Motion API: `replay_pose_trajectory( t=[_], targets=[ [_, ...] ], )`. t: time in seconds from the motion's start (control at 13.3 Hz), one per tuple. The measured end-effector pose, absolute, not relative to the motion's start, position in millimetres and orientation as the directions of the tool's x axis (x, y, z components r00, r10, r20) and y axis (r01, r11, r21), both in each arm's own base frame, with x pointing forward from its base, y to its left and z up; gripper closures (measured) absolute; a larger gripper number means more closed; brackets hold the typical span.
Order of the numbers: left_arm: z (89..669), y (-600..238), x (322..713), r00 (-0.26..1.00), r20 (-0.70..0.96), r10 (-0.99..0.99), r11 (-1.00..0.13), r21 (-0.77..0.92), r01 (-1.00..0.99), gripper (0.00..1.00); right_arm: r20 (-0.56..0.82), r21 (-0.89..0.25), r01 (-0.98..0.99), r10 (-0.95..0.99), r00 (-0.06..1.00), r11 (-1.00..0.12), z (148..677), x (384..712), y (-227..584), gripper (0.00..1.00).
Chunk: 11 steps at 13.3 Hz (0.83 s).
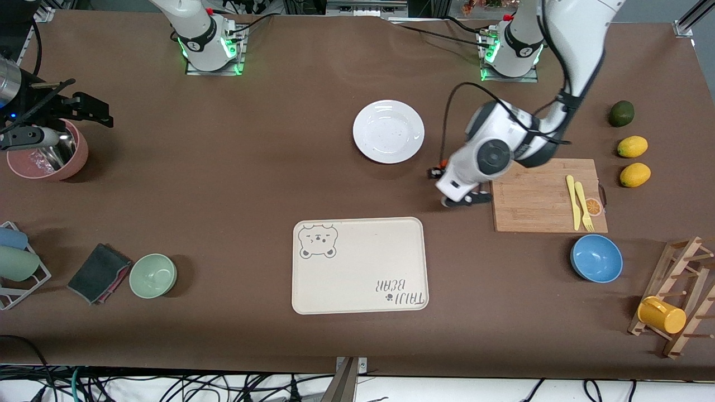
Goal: Place orange and plate with both arms
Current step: 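Carry the orange with the left gripper onto the white plate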
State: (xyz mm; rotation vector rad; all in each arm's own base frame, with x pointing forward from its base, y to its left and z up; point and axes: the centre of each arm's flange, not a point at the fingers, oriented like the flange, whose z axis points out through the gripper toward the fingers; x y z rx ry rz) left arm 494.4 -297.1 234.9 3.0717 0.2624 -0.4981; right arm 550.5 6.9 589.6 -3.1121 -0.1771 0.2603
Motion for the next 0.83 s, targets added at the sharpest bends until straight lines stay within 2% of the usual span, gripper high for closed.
replay_pose_trajectory(
  t=[0.45, 0.83],
  targets=[
    [240, -417, 403, 0.916, -0.334, 0.224, -0.973, -0.03, 0.227, 0.24, -0.166, -0.023, 0.112, 0.114, 0.98, -0.993, 589, 551, 7, 0.0],
    [206, -435, 369, 0.927, -0.318, 0.199, -0.975, 0.031, 0.22, 0.24, -0.166, -0.023, 0.112, 0.114, 0.979, -0.993, 589, 551, 7, 0.0]
  ],
)
